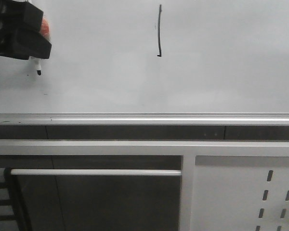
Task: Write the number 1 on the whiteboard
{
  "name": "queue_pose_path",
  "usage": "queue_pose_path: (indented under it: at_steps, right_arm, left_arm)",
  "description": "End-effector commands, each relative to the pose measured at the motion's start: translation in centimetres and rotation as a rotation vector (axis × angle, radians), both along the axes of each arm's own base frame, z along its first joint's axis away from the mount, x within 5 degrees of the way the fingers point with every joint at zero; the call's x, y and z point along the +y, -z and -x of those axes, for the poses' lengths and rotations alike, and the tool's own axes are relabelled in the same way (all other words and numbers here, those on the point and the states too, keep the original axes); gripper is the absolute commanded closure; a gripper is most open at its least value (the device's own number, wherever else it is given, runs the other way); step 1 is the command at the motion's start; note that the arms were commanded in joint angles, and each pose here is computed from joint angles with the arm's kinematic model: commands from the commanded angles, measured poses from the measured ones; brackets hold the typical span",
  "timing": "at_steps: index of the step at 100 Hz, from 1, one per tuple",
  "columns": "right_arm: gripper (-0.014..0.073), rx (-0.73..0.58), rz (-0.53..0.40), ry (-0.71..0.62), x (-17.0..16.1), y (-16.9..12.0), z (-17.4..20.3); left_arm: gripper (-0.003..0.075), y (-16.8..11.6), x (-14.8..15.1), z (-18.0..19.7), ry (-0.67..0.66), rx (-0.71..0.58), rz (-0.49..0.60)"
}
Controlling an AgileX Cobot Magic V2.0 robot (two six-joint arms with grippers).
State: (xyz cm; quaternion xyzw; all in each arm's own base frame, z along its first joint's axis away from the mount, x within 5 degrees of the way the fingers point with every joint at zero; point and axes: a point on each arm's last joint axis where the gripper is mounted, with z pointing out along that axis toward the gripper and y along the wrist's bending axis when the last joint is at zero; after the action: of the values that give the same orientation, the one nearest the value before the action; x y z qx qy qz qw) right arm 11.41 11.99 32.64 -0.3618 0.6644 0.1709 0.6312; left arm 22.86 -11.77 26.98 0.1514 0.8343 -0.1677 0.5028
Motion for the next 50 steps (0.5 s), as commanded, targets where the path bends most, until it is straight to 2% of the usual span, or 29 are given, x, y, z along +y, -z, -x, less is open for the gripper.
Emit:
queue_pose_path:
  at_steps: [1, 28, 50]
  right_arm:
    - [0.0206, -0.008, -0.048, -0.026, 0.1, -1.0, 0.3]
    - [0.0206, -0.008, -0.048, -0.026, 0.1, -1.0, 0.3]
    - [0.0206, -0.008, -0.048, -0.026, 0.1, -1.0, 0.3]
  left_arm:
    - [0.0463, -1.6, 0.1, 0.6, 0.015, -0.042, 0.062]
    - [0.0463, -1.7, 1.7, 3.8, 0.0, -0.066, 0.108]
    - [0.047, -2.1, 3.3, 7.0, 0.001, -0.14, 0.146]
